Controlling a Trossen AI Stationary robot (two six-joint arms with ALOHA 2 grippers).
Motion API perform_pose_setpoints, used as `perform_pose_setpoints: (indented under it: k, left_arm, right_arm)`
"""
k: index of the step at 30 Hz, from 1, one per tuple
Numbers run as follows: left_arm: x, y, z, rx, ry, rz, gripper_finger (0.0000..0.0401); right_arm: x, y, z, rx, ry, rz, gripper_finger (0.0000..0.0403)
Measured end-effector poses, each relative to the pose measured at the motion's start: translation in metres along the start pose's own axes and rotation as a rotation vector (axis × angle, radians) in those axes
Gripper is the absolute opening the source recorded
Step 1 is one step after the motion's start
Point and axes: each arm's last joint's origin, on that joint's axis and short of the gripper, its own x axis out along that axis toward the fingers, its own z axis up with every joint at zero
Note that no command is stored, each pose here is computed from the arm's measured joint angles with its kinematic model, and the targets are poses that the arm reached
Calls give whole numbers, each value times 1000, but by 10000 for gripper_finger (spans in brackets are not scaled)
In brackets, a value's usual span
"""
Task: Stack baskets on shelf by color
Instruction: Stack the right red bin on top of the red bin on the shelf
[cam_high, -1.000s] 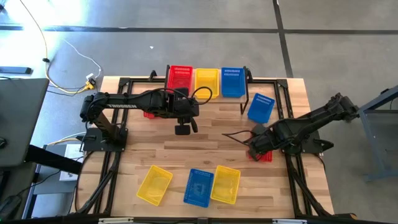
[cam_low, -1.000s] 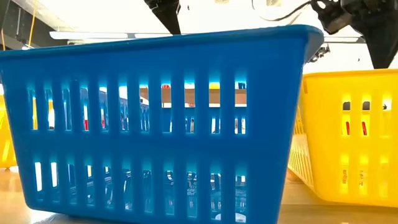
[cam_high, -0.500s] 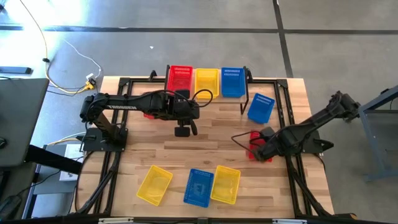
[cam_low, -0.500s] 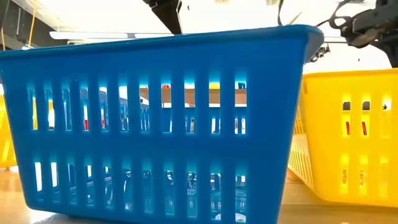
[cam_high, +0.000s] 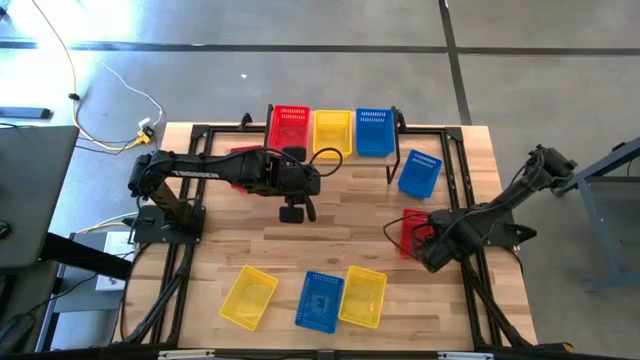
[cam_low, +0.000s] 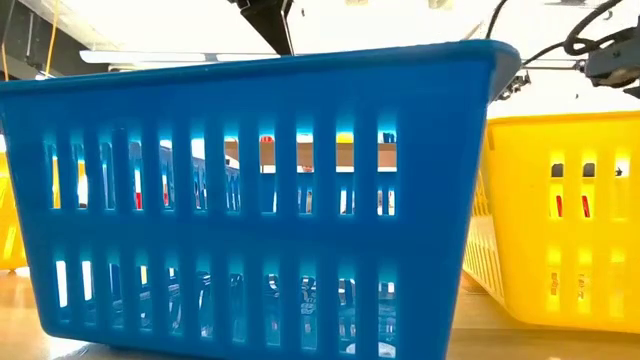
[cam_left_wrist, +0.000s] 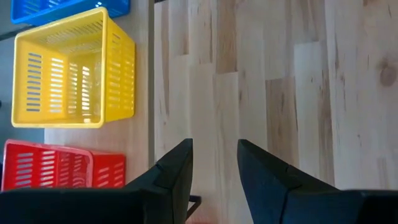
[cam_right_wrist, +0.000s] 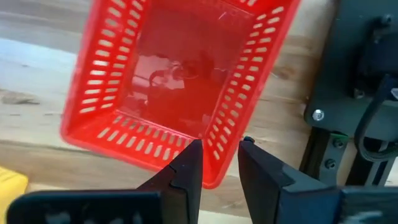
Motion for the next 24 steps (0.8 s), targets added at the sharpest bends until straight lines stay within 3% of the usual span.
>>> perform_pose_setpoints:
  k: [15,24]
  left_arm:
    - [-3,-6,2,16,-14,0,115]
    - [-11,-22,13,56,-121,-5,115]
  right_arm:
    - [43,-15,-5,76,-40,-21,85]
    - [43,-12,-3,79,-114,48,7]
